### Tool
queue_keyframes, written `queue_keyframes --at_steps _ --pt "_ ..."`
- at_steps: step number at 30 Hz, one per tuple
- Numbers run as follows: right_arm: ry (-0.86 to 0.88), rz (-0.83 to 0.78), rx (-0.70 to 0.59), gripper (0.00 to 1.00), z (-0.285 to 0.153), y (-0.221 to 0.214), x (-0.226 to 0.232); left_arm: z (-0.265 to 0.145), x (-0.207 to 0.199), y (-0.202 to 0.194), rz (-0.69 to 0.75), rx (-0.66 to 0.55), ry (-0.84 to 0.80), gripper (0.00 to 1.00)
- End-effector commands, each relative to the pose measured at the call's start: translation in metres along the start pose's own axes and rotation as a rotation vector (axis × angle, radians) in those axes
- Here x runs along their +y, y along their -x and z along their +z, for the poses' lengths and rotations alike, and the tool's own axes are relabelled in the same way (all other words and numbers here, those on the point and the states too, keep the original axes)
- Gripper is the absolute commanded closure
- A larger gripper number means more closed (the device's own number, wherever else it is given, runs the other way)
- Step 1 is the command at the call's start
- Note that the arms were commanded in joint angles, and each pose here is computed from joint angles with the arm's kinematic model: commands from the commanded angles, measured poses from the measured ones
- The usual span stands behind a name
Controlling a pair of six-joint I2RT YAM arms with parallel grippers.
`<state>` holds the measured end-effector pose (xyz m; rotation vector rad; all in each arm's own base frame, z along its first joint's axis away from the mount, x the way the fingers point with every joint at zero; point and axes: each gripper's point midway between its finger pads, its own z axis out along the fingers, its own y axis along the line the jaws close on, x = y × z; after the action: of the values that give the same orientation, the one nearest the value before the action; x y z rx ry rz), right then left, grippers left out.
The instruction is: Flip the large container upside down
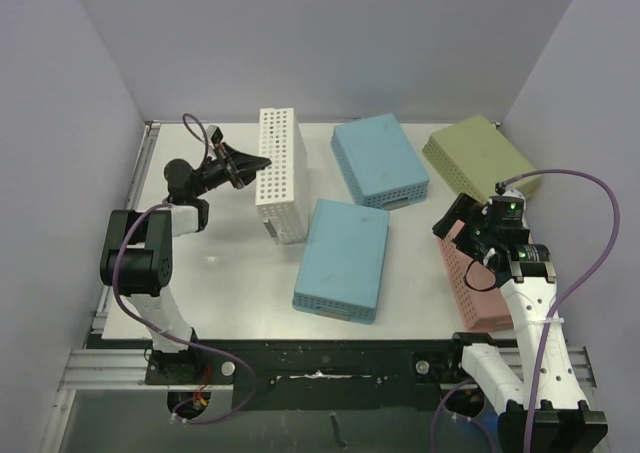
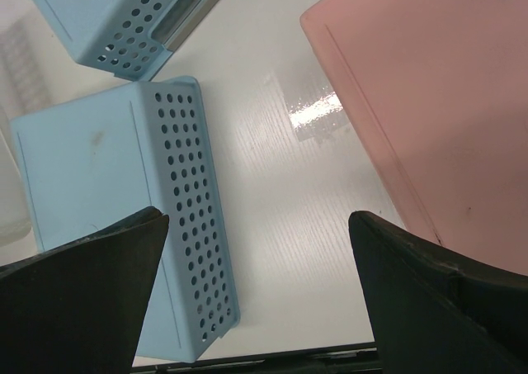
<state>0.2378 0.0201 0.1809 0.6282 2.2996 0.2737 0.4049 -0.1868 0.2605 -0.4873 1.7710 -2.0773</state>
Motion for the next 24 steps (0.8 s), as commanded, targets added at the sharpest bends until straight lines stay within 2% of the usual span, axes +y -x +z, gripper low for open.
queue_keyframes --at_steps 1,6,10,12,16,17,18,19,21,24 --pt "0.036 0.0 -0.045 0.02 -0.002 0.012 0.009 -0.017 -0.031 -0.018 0.146 0.06 -0.114 1.0" --pt "0.03 0.0 -0.038 0.02 0.0 0.01 0.007 -0.052 0.012 -0.001 0.075 -0.002 -0.036 1.0" --pt "0.025 -0.002 -0.037 0.02 0.0 0.008 0.005 -0.093 0.023 0.01 0.034 -0.07 -0.051 0.86" --pt "0.018 -0.002 -0.039 0.02 0.0 0.008 0.004 -0.115 0.022 0.017 0.023 -0.112 -0.058 0.67" --pt "0.013 -0.002 -0.039 0.02 0.0 0.007 0.003 -0.144 0.03 0.034 0.014 -0.23 -0.018 0.42" --pt "0.013 -0.002 -0.038 0.02 0.001 0.008 0.003 -0.148 0.033 0.038 -0.023 -0.251 -0.002 0.41" --pt "0.014 -0.002 -0.038 0.02 0.0 0.008 0.003 -0.152 0.038 0.042 0.012 -0.272 0.023 0.37" --pt "0.014 -0.002 -0.038 0.02 0.0 0.008 0.003 -0.155 0.044 0.046 0.0 -0.289 0.05 0.3" --pt "0.013 -0.003 -0.04 0.02 0.0 0.009 0.003 -0.162 0.056 0.053 -0.032 -0.33 0.114 0.25" --pt "0.01 -0.001 -0.04 0.02 0.001 0.009 0.003 -0.177 0.079 0.071 0.03 -0.431 0.316 0.25"
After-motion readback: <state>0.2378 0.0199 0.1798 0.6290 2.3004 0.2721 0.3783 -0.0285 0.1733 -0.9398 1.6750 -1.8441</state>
